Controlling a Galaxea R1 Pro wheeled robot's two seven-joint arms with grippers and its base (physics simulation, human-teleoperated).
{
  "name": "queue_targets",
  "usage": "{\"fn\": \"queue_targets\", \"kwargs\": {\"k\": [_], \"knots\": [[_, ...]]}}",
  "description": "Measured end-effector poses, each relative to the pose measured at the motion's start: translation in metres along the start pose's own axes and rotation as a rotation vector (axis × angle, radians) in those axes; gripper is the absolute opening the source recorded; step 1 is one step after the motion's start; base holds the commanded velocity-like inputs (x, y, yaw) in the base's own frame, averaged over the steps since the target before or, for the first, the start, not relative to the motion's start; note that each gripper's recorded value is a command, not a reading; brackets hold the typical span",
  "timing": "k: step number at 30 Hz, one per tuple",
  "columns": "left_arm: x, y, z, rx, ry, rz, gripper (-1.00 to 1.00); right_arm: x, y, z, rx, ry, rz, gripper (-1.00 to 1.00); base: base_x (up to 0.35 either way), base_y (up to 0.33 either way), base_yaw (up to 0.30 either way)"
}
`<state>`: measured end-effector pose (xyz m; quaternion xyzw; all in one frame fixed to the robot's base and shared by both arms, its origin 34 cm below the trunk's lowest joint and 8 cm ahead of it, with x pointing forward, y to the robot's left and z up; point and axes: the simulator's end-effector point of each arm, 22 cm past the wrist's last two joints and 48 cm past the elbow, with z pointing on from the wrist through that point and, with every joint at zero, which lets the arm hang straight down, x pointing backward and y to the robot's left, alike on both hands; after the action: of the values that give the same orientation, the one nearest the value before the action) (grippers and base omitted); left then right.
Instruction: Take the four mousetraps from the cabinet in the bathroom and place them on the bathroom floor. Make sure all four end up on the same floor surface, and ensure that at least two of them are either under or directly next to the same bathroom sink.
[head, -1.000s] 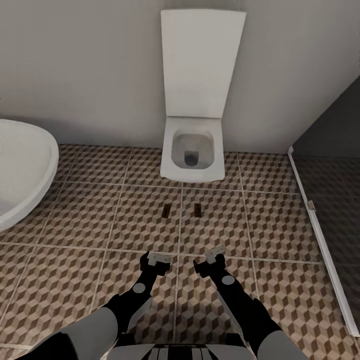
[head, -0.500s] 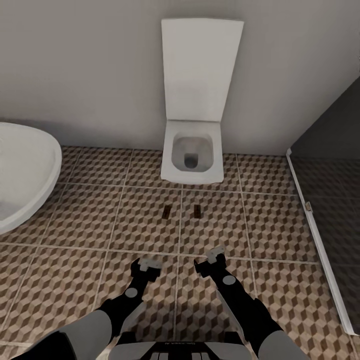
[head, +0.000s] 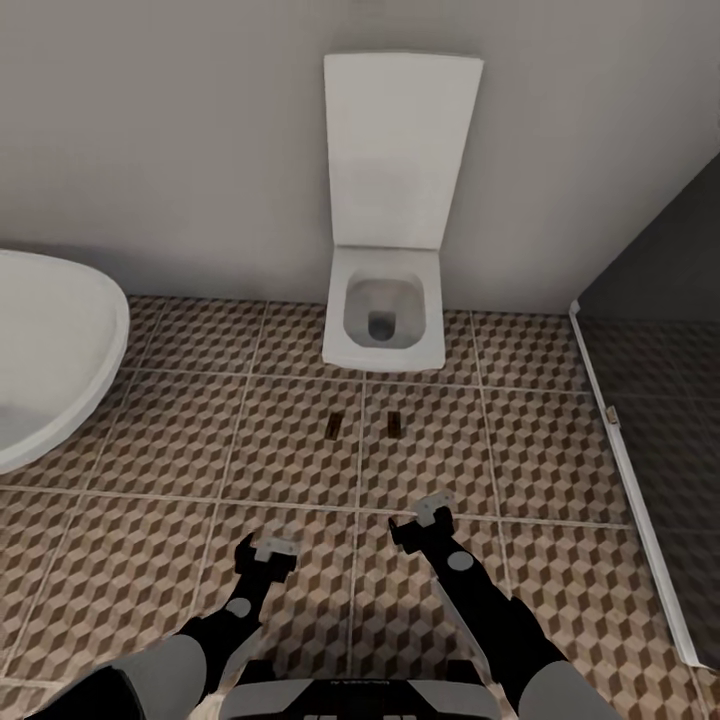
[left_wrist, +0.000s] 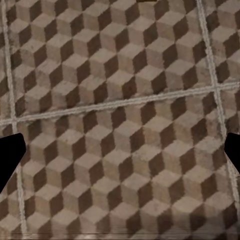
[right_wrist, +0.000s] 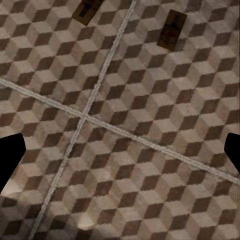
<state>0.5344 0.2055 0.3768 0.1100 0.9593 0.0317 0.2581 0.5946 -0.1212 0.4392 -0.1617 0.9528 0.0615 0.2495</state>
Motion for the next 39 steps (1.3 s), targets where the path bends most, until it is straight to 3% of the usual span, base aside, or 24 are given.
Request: {"fn": "queue_targets", "kwargs": {"k": [13,26,39], "knots": [[0.045,0.026,-0.037,-0.026,0.075,0.026,1.00,0.024,0.002,-0.015,-0.003,0.024,-0.001,1.00,0.000,0.000,0.000],[0.089,0.039,-0.079,-0.035,0.152,0.044,1.00,0.092,0.002,-0.038,-0.007,0.104,-0.009,1.00,0.000,0.000,0.000],[0.112,0.060,-0.115,-0.058,0.168,0.061,1.00,0.172,-0.007,-0.081,-0.004,0.189,-0.020,1.00,0.000,0.000,0.000]]}}
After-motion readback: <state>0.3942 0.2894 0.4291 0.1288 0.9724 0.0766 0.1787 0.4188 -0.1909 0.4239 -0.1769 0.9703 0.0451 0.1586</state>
